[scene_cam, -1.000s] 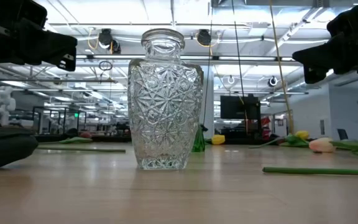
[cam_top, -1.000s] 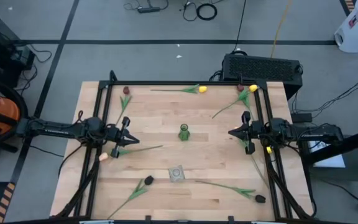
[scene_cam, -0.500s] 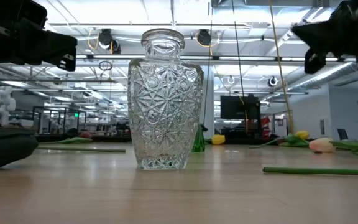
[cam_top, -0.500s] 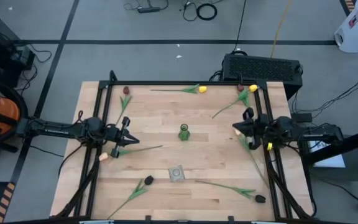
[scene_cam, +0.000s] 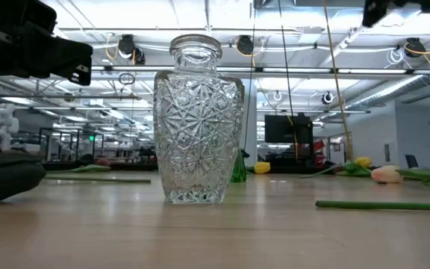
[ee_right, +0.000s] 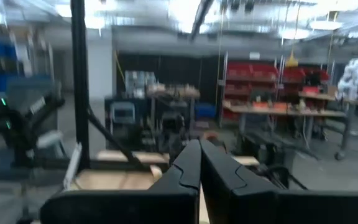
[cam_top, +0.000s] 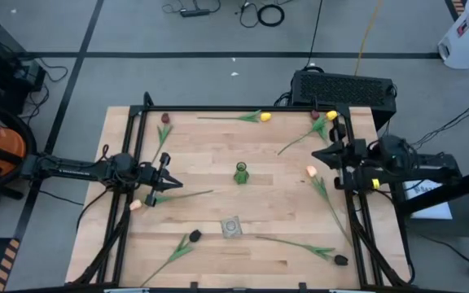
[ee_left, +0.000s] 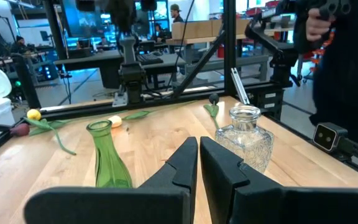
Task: Sort flowers into vase by color
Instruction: Put the right white flower into the green vase
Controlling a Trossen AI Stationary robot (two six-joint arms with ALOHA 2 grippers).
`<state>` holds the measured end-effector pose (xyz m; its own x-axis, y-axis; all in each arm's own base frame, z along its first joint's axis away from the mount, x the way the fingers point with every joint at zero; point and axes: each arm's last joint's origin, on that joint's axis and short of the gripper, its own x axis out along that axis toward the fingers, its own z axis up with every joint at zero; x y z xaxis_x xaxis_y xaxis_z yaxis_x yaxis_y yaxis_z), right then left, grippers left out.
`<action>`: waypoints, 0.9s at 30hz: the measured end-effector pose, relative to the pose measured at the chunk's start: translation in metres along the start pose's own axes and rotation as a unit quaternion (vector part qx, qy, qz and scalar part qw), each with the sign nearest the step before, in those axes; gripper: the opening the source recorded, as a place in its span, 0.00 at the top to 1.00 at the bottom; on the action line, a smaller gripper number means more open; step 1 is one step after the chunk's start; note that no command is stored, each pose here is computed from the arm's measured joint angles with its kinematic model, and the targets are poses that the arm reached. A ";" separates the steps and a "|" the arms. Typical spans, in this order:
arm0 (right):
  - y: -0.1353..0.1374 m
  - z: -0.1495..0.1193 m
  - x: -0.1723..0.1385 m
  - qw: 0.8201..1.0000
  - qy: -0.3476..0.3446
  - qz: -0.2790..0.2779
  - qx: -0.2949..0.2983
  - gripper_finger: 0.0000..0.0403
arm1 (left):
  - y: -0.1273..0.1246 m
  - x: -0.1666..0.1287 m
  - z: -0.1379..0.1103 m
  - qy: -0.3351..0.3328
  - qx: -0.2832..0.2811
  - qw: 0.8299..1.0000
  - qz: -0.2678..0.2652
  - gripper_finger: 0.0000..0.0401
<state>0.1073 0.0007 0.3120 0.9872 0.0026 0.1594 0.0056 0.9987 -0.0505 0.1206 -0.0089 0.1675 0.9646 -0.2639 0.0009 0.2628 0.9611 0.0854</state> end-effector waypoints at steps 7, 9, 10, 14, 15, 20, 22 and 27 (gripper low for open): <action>-0.002 0.039 0.036 0.998 0.055 0.006 0.031 1.00 | 0.000 0.000 0.000 0.000 0.000 1.000 0.000 0.93; -0.002 0.048 0.044 0.998 0.052 0.006 0.048 1.00 | 0.000 0.000 0.000 0.000 0.000 1.000 0.000 0.93; -0.002 0.052 0.047 0.997 0.051 0.006 0.057 1.00 | 0.000 0.000 0.000 0.000 0.000 1.000 0.000 0.93; -0.002 0.058 0.059 0.996 0.053 0.005 0.072 1.00 | 0.000 0.000 0.000 0.000 0.000 1.000 0.000 0.93; -0.002 0.058 0.061 0.995 0.055 0.004 0.080 1.00 | 0.000 0.000 0.000 0.000 0.000 1.000 0.000 0.93; -0.002 0.049 0.073 0.991 0.080 0.001 0.111 1.00 | 0.000 0.000 0.000 0.000 0.000 1.000 0.000 0.93; -0.002 0.044 0.079 0.990 0.093 -0.003 0.108 1.00 | 0.000 0.000 0.000 0.000 0.000 1.000 0.000 0.93; -0.001 0.031 0.092 0.987 0.125 -0.004 0.097 1.00 | 0.000 0.000 0.000 0.000 0.000 1.000 0.000 0.93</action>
<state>0.1935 0.0015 0.3573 0.9958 0.0061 -0.0912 0.0071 0.9895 0.1443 0.1206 -0.0089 0.1676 0.9646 -0.2639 0.0013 0.2628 0.9611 0.0855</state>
